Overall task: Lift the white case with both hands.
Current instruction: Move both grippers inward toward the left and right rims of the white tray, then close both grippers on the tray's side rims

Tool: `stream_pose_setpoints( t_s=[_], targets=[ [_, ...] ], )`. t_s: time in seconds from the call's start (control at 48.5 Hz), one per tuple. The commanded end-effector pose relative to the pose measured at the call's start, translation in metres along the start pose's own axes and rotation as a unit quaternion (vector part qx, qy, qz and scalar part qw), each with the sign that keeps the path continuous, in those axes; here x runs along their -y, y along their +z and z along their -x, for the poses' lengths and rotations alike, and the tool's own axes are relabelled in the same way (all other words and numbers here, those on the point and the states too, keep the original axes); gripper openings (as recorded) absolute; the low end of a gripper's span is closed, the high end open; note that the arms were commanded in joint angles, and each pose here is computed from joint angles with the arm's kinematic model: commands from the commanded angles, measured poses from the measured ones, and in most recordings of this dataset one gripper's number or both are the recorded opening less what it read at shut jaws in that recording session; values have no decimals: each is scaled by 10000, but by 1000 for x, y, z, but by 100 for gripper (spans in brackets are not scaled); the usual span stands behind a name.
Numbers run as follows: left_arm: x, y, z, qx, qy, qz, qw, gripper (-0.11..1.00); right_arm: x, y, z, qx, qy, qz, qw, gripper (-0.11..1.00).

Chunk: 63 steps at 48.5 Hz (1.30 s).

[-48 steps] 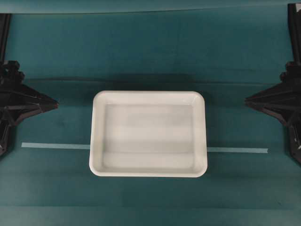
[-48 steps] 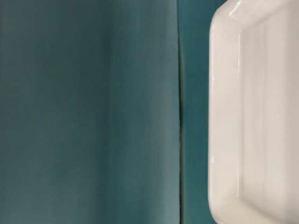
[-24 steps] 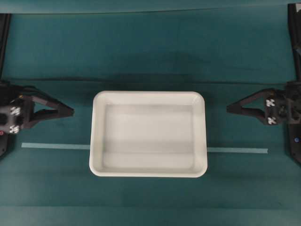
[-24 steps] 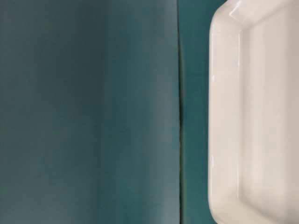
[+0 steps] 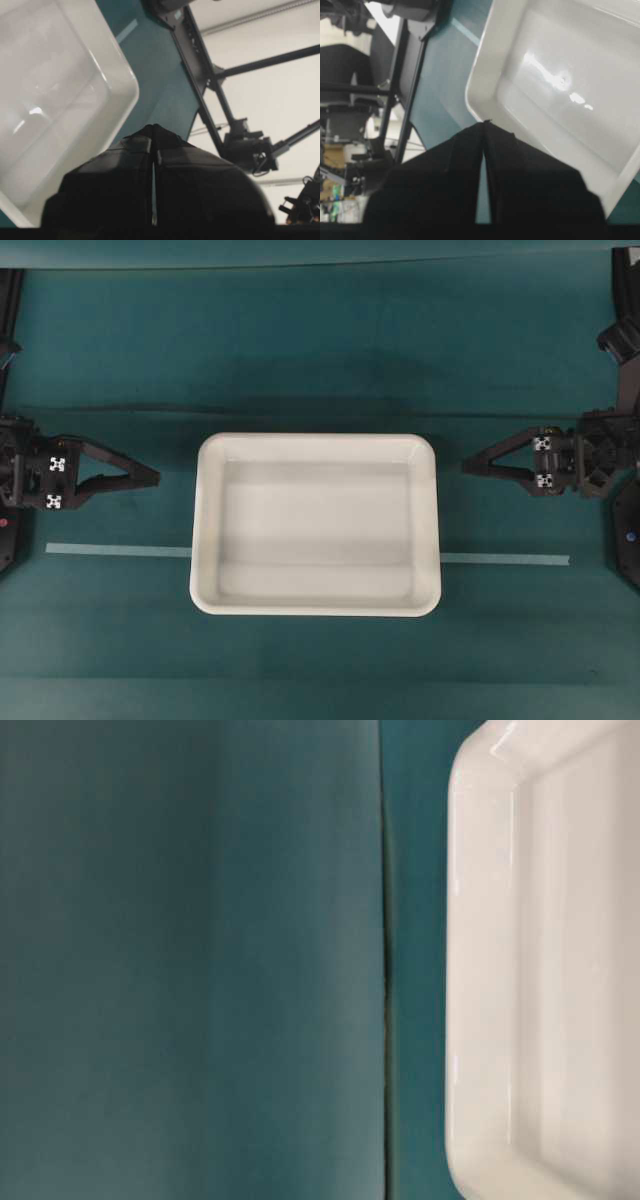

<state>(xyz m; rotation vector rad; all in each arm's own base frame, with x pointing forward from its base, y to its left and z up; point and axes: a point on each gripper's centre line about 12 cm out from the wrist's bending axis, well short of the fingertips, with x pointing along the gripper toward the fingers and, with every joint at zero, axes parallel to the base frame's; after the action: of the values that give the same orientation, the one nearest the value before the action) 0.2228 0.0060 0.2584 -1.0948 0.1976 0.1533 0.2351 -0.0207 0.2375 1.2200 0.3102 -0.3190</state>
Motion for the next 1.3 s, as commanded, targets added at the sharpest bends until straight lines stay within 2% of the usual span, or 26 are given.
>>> stream_pose_setpoints(
  t_s=[0.0,0.083,0.144,0.268,0.31,0.371,0.537,0.743,1.011,1.114,1.279],
  targets=[
    [1,0,-5,-26,30,-25,10000,8,-1,-1,-5,-25,-35,-12,10000,17],
    [0,-1,-5,-49,78,-17,10000,25,1,-1,-6,-41,-69,-66,9999,37],
    [-2,-2,-6,-90,144,-4,9999,44,2,-2,-7,-56,-103,-181,9998,55],
    [-6,-4,-7,-138,257,264,9992,80,7,-4,-9,-105,-215,-236,9994,85],
    [-7,-6,-7,-172,266,333,9989,90,12,-6,-10,-141,-298,-252,9991,91],
    [-10,-11,-8,-259,294,322,9987,98,20,-10,-13,-209,-451,-304,9983,94],
    [-33,-28,-11,-480,520,302,9970,98,40,-26,-23,-436,-784,-387,9952,93],
    [-66,-40,-16,-449,687,337,9961,98,61,-37,-29,-424,-897,-350,9945,93],
    [-94,-55,-24,-548,843,332,9944,97,94,-41,-22,-172,-947,-502,9941,93],
    [-100,-57,-29,-512,793,348,9949,98,100,-43,-21,-98,-900,-553,9944,93],
    [-107,-61,-36,-502,764,349,9952,97,103,-45,-26,-6,-791,-470,9958,93]
  ],
)
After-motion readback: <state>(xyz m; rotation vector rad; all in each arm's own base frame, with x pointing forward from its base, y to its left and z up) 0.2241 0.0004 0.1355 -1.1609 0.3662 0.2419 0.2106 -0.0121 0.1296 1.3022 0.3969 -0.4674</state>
